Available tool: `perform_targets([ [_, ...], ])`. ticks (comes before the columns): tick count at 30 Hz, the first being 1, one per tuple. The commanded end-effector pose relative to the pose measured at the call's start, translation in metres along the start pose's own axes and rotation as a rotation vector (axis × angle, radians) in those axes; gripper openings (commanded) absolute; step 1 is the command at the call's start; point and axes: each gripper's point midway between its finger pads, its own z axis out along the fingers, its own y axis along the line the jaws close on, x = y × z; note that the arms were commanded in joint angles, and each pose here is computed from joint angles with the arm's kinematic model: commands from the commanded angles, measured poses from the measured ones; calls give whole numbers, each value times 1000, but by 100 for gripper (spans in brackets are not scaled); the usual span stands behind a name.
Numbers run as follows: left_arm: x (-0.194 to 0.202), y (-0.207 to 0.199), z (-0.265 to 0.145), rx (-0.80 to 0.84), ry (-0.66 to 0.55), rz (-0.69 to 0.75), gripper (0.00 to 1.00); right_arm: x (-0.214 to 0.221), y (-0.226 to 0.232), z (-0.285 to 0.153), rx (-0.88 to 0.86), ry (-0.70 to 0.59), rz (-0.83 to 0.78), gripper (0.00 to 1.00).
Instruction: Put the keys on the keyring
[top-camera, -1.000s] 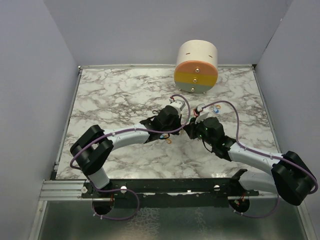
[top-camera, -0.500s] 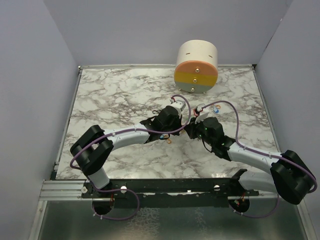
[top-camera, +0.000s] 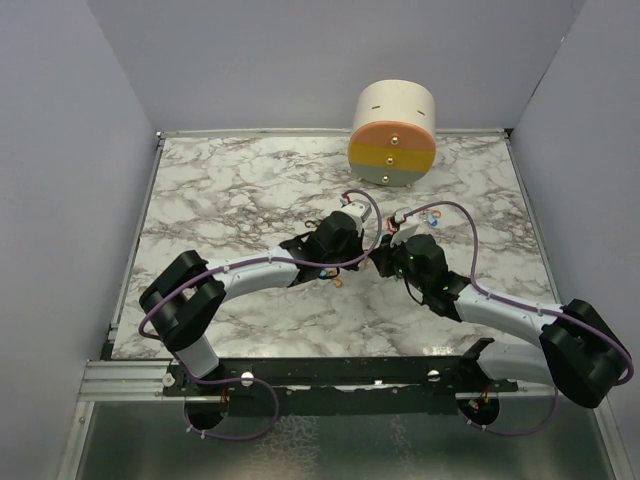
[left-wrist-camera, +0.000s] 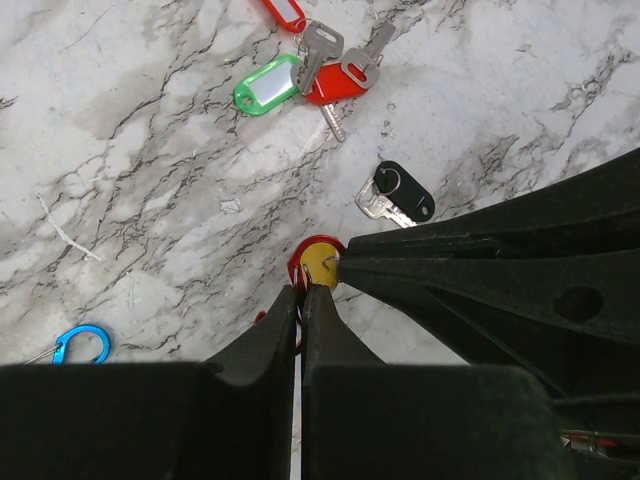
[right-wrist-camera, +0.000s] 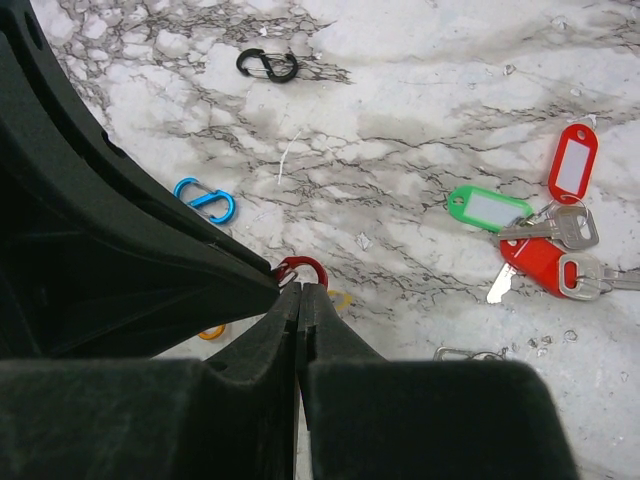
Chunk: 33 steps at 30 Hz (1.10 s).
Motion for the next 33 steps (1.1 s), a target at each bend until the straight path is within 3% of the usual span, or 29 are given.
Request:
perform_targets([
  [1, -17, -13, -12, 40, -43, 12, 0, -1, -6, 0, 35, -14, -14, 1],
  [28, -12, -17, -11, 72, -20, 29, 0, -7, -15, -7, 85, -50, -12, 1],
  [30, -12, -17, -12, 69, -19, 30, 8, -8, -16, -8, 90, -52, -12, 1],
  [33, -13, -17, -13, 69, -21, 32, 33, -9, -17, -9, 96, -59, -11, 1],
])
